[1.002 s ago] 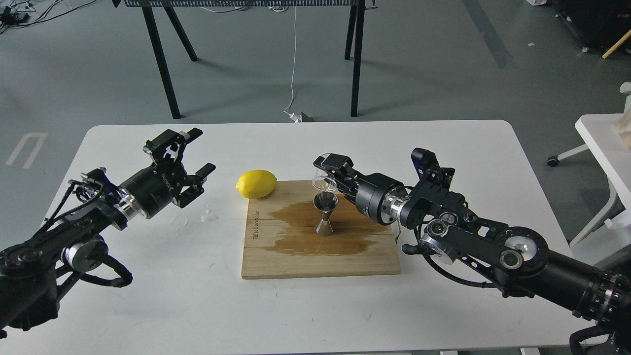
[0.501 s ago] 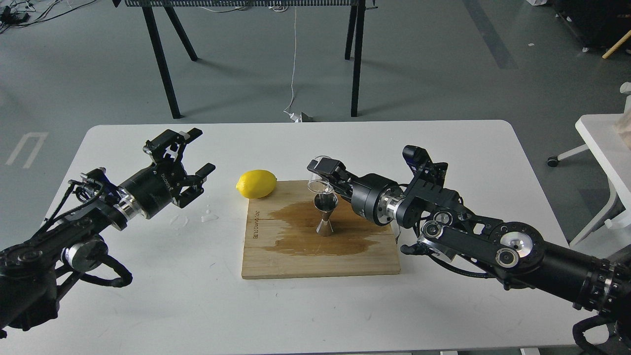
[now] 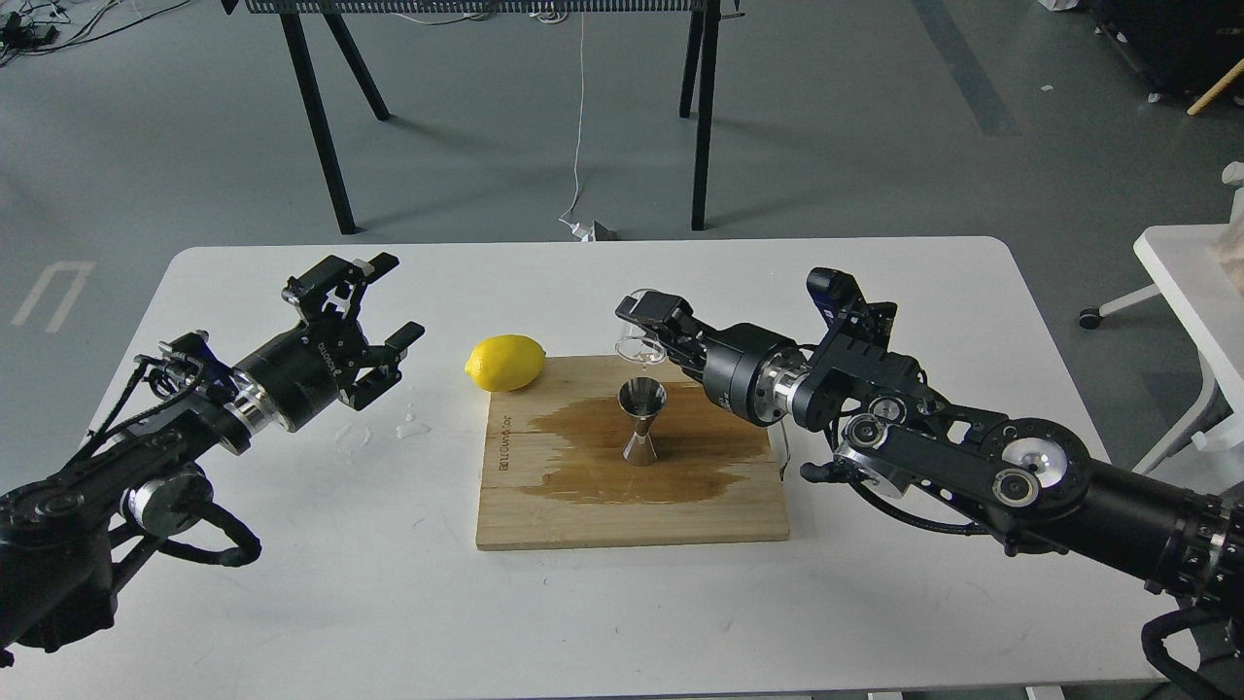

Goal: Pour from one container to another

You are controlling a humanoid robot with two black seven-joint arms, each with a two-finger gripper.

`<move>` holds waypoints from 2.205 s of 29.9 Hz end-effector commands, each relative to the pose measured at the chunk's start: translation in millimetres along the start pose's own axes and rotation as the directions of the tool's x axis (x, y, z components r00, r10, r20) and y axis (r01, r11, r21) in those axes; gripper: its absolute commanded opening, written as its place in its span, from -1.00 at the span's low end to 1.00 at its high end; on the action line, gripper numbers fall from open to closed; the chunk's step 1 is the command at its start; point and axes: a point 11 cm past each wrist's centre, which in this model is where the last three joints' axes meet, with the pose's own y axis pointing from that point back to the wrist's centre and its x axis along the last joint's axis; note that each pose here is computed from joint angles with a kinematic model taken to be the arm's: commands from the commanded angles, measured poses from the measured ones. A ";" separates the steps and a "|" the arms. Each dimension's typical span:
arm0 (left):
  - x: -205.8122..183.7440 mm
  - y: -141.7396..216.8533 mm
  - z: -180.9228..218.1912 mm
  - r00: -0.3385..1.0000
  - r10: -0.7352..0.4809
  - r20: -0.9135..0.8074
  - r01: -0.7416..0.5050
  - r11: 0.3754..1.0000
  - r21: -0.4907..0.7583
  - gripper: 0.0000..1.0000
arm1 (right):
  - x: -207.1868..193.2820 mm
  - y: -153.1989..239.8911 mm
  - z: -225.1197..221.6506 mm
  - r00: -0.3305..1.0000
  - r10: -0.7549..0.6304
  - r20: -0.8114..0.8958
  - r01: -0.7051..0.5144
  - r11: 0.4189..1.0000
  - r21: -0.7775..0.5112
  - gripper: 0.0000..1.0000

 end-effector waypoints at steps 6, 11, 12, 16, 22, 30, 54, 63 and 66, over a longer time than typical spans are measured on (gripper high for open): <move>0.7 0.5 0.3 1.000 0.001 0.002 -0.001 1.000 0.001 0.86 | 31.2 15.7 1.4 0.882 0.026 0.470 -0.065 0.996 0.066 -0.15; 0.0 -0.1 -0.3 1.000 0.001 0.000 -0.001 1.000 0.001 0.86 | 50.9 42.0 31.2 0.638 0.014 0.770 -0.158 0.981 0.113 -0.15; -0.1 0.2 -1.4 1.000 0.001 -0.002 -0.001 1.000 0.002 0.86 | 53.6 47.3 36.9 0.579 0.002 0.816 -0.179 0.976 0.124 -0.16; -2.3 -1.6 -4.9 1.000 0.001 -0.010 -0.001 1.000 0.003 0.86 | 67.3 73.7 68.4 0.283 -0.031 0.959 -0.313 0.942 0.123 -0.16; -1.9 -1.9 -4.4 1.000 0.004 -0.014 -0.004 1.000 -0.001 0.86 | 73.2 114.3 126.8 -0.092 -0.063 0.994 -0.499 0.867 0.008 -0.16; 0.6 -2.4 -0.9 0.998 0.028 -0.060 -0.030 0.999 -0.031 0.86 | 67.7 135.3 183.5 -0.356 -0.071 0.932 -0.540 0.829 -0.143 -0.15; 3.0 1.6 -3.3 0.998 0.036 -0.059 -0.037 0.999 -0.023 0.86 | 53.9 138.6 233.7 -0.510 0.050 0.859 -0.481 0.811 -0.333 0.06; 5.1 3.5 -3.4 0.998 0.041 -0.056 -0.042 0.999 -0.020 0.86 | 50.8 139.0 239.4 -0.518 0.067 0.853 -0.472 0.809 -0.350 0.32; 5.6 3.9 -3.1 0.998 0.042 -0.055 -0.043 0.999 -0.020 0.86 | 52.5 138.1 238.7 -0.515 0.066 0.855 -0.474 0.809 -0.348 0.33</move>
